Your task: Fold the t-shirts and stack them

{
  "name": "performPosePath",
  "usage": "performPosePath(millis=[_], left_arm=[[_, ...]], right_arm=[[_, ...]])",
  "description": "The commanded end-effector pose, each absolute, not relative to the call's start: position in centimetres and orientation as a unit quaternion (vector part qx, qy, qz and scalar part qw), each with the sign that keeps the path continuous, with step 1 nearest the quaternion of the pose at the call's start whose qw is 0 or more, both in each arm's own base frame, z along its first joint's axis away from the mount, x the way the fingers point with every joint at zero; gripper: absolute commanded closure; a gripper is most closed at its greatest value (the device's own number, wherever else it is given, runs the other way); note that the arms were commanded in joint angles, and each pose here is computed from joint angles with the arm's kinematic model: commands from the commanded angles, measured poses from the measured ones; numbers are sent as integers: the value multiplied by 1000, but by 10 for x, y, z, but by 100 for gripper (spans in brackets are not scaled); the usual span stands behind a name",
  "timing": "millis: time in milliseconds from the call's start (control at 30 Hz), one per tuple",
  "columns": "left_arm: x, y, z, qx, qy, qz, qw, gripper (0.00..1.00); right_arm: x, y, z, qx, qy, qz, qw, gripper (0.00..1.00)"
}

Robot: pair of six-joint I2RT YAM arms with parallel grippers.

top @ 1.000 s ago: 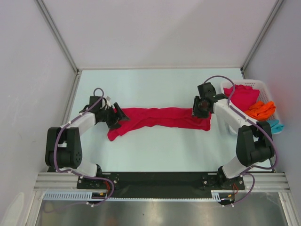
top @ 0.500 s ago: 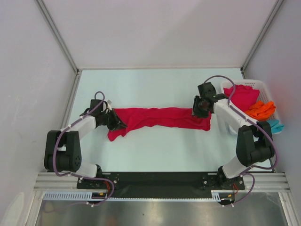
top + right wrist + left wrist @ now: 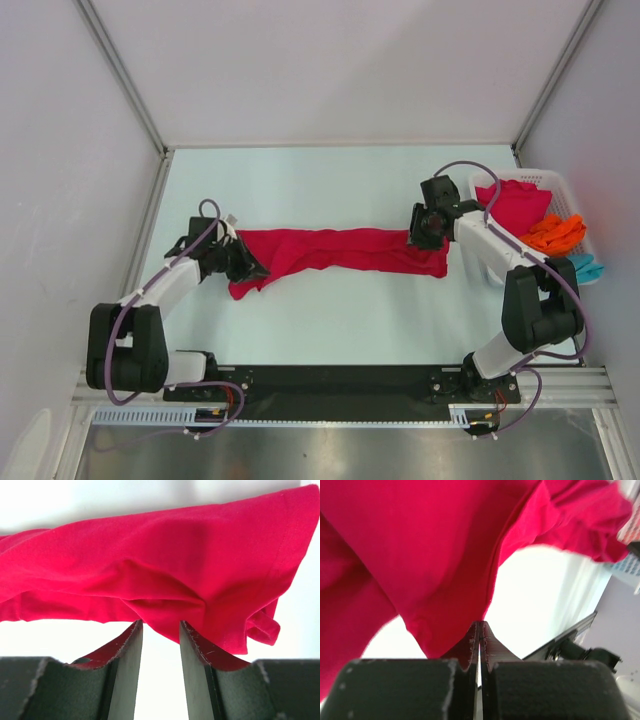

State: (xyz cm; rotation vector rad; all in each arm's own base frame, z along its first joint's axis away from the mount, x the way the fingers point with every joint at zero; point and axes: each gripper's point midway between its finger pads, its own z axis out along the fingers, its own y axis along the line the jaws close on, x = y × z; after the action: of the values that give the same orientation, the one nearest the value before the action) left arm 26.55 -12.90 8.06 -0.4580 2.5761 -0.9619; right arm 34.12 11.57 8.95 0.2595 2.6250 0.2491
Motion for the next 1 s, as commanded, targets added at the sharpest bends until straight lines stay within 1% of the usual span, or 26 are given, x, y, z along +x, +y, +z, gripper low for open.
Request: performPosePath(millis=[0, 33, 167, 467, 633, 767, 867, 933, 967], left_arm=[[237, -145, 77, -128, 910, -363, 153, 100], [229, -146, 73, -127, 910, -367, 144, 100], [216, -141, 71, -126, 915, -354, 148, 100], [216, -139, 71, -134, 916, -348, 150, 98], [205, -138, 65, -143, 916, -348, 140, 91], [203, -140, 71, -153, 908, -358, 153, 89], [205, -140, 74, -156, 907, -357, 160, 79], [206, -141, 77, -154, 906, -362, 158, 64], [208, -142, 79, -153, 905, -363, 161, 62]], right_arm=[[347, 119, 91, 98, 957, 105, 251, 59], [346, 119, 90, 97, 958, 103, 250, 59], [347, 116, 88, 101, 958, 101, 250, 59], [348, 119, 85, 101, 958, 106, 247, 58], [350, 116, 87, 105, 957, 102, 250, 57], [354, 117, 84, 106, 958, 101, 248, 55], [356, 117, 81, 107, 959, 96, 242, 52], [358, 111, 79, 113, 960, 80, 244, 52], [359, 109, 80, 115, 960, 78, 245, 51]])
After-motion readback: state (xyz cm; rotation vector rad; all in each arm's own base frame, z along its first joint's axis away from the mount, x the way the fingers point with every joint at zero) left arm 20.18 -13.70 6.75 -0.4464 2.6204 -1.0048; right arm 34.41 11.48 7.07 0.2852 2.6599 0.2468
